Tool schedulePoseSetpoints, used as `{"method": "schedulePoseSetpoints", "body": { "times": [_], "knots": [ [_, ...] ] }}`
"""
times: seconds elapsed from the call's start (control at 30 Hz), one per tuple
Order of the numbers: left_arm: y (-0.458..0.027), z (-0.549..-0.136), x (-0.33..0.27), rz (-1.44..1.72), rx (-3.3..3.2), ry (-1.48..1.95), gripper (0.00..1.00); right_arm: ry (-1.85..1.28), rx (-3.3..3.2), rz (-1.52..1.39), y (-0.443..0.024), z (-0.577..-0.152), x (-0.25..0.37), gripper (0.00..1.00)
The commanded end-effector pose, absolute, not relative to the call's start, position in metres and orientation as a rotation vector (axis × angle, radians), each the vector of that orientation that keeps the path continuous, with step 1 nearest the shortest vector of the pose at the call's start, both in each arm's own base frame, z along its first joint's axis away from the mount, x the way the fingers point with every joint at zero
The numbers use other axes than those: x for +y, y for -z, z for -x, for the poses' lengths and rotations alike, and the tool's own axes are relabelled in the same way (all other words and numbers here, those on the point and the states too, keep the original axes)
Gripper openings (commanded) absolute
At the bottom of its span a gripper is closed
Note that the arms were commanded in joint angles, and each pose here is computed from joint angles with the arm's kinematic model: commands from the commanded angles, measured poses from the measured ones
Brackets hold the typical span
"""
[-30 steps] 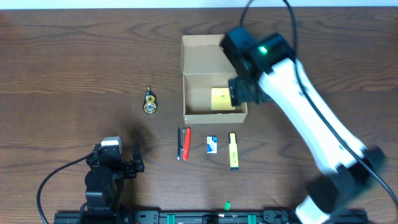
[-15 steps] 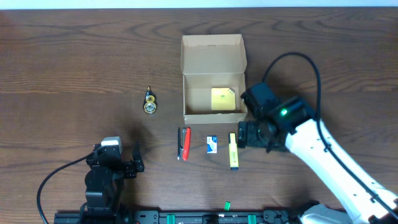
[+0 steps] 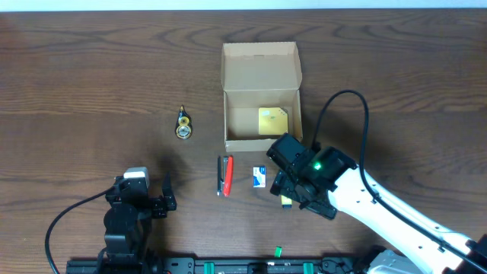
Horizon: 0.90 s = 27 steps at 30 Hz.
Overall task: Pack container
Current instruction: 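Move the right gripper down over the yellow highlighter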
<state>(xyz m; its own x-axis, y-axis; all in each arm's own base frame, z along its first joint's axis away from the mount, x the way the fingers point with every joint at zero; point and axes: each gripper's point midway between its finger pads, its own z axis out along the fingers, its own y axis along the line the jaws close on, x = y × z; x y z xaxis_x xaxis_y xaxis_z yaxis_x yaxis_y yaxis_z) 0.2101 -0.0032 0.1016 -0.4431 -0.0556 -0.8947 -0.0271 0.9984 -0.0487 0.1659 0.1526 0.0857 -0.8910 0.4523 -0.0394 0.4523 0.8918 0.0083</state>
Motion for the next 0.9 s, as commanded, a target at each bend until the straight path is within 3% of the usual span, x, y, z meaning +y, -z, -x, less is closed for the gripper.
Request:
{"method": "schedulePoseSetpoints", "body": {
  "times": [0.0,0.2,0.6,0.87],
  "knots": [
    [-0.097,-0.210,-0.002,0.046,2.037,0.015,0.95,0.028,2.914,-0.875,-0.089,-0.171,0.146,0.99],
    [-0.097,-0.210,-0.002,0.046,2.037,0.015,0.95,-0.023,2.838,-0.971,-0.082,-0.181,0.151,0.99],
    [-0.097,-0.210,-0.002,0.046,2.037,0.015,0.95,-0.160,2.843,-0.704,-0.041,-0.194,0.163,0.99],
    [-0.097,-0.210,-0.002,0.046,2.037,0.015,0.95,-0.132,2.830,-0.685,-0.031,-0.193,0.156,0.99]
  ]
}}
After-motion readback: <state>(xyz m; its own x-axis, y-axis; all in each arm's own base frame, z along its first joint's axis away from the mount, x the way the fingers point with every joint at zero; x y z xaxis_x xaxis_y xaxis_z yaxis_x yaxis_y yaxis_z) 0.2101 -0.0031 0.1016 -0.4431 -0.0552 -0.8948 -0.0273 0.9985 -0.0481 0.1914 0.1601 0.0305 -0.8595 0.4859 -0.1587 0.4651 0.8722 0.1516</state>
